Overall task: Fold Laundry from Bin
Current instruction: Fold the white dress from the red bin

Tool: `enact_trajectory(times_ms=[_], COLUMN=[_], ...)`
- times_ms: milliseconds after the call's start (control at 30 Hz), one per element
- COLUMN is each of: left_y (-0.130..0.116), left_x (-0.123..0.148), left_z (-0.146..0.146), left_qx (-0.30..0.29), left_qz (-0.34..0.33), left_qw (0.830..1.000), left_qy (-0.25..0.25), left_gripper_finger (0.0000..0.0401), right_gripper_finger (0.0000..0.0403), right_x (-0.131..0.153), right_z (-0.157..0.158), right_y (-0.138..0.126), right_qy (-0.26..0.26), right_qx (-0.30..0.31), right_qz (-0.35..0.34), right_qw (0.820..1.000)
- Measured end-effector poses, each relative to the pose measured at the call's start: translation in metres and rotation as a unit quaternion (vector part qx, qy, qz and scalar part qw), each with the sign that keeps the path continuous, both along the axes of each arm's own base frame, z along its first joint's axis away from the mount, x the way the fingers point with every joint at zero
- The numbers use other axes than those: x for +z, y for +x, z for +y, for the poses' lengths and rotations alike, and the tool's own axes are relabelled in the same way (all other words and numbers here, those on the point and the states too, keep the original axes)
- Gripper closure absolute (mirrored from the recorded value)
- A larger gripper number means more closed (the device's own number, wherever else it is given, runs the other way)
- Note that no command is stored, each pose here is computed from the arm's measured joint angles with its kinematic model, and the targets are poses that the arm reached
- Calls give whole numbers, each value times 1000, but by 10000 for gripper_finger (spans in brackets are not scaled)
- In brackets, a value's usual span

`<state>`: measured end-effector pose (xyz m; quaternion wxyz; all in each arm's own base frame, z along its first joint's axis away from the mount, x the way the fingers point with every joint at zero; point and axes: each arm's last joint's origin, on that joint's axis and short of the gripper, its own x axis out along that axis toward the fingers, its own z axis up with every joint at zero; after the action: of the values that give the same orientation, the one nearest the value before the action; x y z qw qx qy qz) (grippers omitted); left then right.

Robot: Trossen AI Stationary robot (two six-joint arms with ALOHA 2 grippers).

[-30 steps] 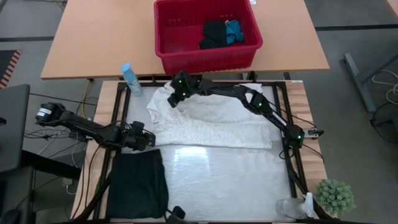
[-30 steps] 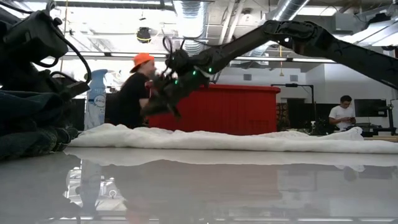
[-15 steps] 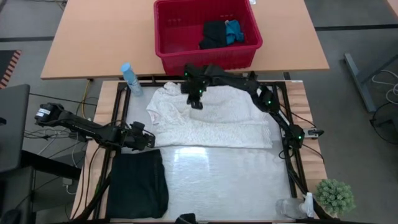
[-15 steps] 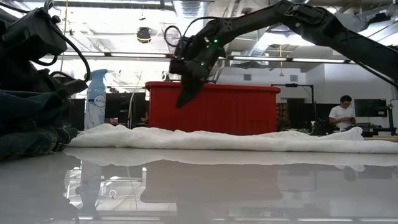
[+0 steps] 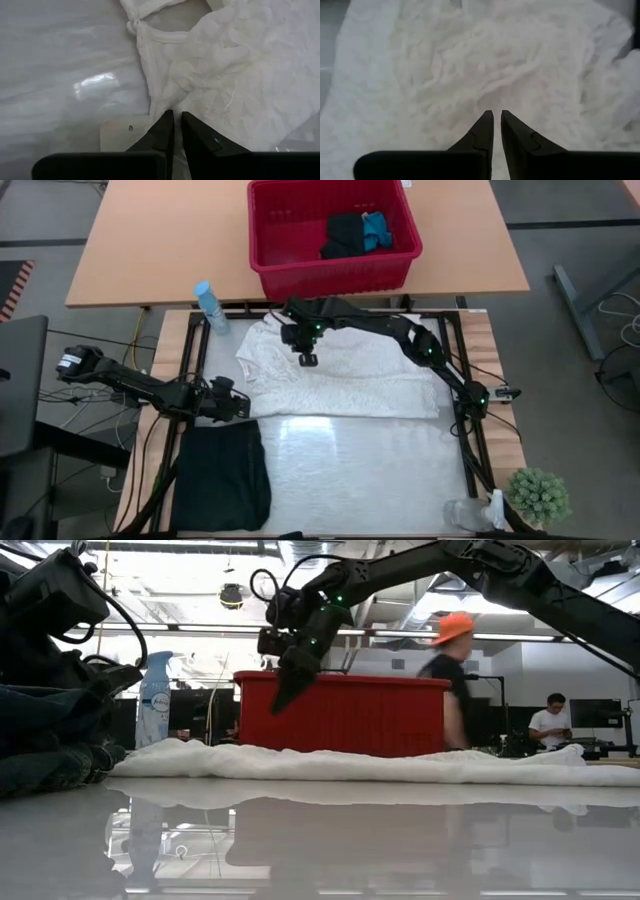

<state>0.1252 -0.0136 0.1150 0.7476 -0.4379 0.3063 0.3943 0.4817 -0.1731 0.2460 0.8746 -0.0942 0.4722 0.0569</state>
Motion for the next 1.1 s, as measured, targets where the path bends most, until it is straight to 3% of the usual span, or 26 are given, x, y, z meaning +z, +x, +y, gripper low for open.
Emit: enact_trajectory(times_ms=[67, 200, 300, 400, 500, 733, 867, 1100], left_y=[0, 0, -2, -4, -3, 6, 10, 11], left_x=[0, 0, -1, -1, 1, 26, 43, 67], left_z=[0, -1, -1, -1, -1, -1, -2, -2], left_qx=[0, -10, -18, -7, 5, -32, -61, -95], left_qz=[-2, 4, 21, 28, 16, -15, -16, 6], left_qw=[1000, 1000, 999, 999, 999, 999, 998, 995], left_qy=[-2, -7, -18, -34, -38, 8, 12, 34], left_gripper_finger=[373, 373, 373, 373, 374, 384, 382, 342], right_gripper_finger=[341, 342, 342, 346, 361, 383, 340, 220], right_x=[-1, -2, -1, -3, -3, -1, 1, 1], right_z=[5, 13, 10, 5, 4, -2, -5, -4], right_y=[0, -2, -12, -25, -28, -26, -23, -22], right_qy=[-1, -64, -64, 15, 120, 136, 137, 144], right_qx=[3, -3, -17, -47, -19, 20, 32, 40], right_qz=[10, 56, 98, 131, 113, 68, 44, 38], right_qw=[1000, 996, 993, 990, 986, 988, 989, 988])
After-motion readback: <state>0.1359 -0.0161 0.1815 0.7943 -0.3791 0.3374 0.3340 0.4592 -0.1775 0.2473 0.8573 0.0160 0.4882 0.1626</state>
